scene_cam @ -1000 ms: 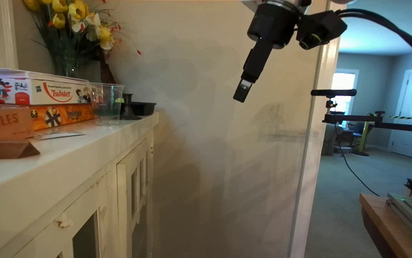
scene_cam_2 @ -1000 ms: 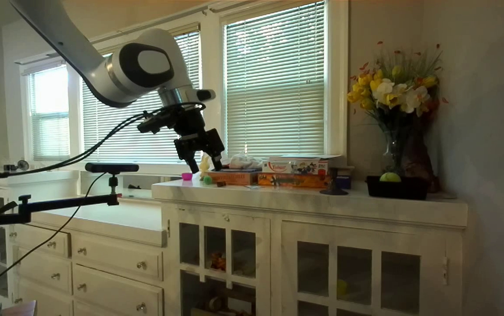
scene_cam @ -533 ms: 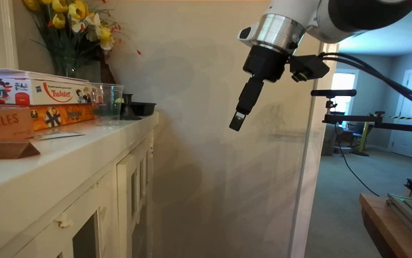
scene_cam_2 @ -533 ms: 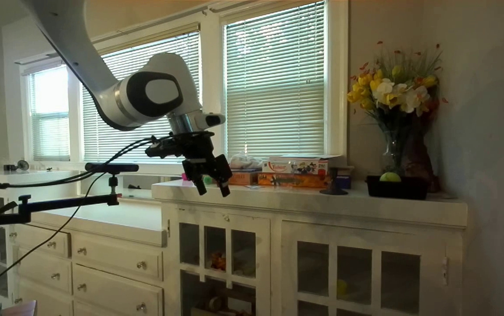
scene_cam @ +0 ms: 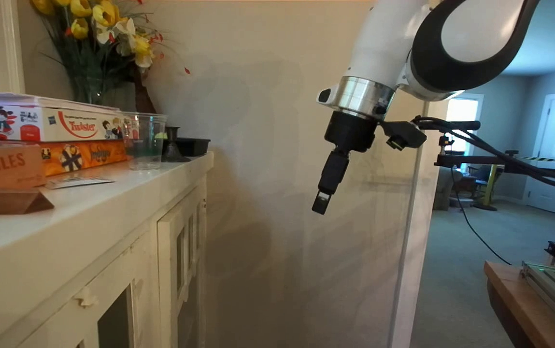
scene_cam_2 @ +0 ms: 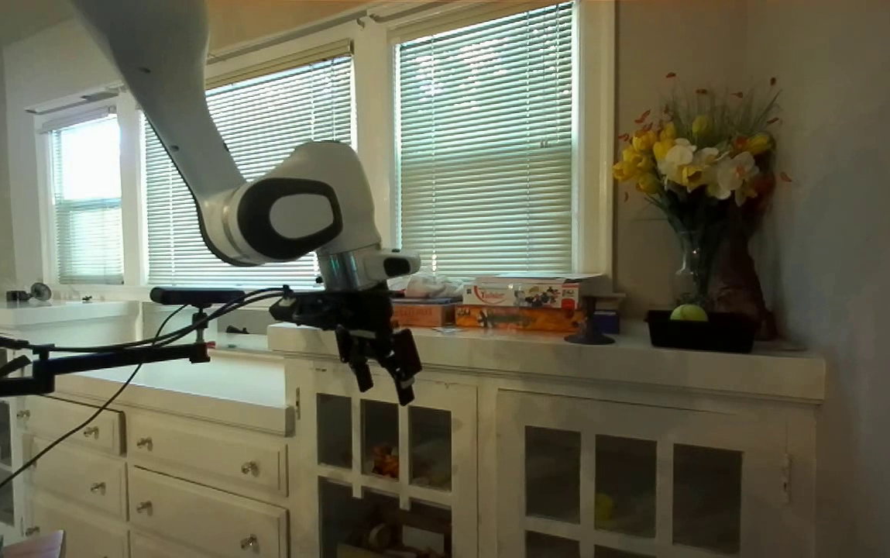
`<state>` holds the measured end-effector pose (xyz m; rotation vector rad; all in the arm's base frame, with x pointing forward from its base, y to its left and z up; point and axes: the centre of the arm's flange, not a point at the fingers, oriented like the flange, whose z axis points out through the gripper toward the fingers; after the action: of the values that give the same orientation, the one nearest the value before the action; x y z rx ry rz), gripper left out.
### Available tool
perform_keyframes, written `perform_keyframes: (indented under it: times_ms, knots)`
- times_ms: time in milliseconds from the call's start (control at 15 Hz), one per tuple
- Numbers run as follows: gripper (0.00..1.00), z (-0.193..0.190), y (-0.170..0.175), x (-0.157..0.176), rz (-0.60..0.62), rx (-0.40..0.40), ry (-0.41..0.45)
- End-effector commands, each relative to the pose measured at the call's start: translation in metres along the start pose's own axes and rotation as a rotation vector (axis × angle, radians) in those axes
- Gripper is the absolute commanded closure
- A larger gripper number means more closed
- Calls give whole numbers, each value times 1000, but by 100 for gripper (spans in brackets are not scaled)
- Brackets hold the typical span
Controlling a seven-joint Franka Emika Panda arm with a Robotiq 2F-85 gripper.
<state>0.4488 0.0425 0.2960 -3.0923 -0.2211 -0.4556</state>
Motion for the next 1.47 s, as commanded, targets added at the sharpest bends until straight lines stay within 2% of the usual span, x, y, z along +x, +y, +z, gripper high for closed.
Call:
perform_keyframes:
  times_ms: [0, 333, 800, 1200, 1400]
  knots:
    - [0, 4, 0, -1, -11, 12, -4]
    - [0, 5, -4, 1, -23, 20, -5]
    - [0, 51, 10, -1, -37, -55, 74]
    - [0, 90, 30, -2, -55, -82, 138]
    - [0, 112, 26, 6, -76, -89, 155]
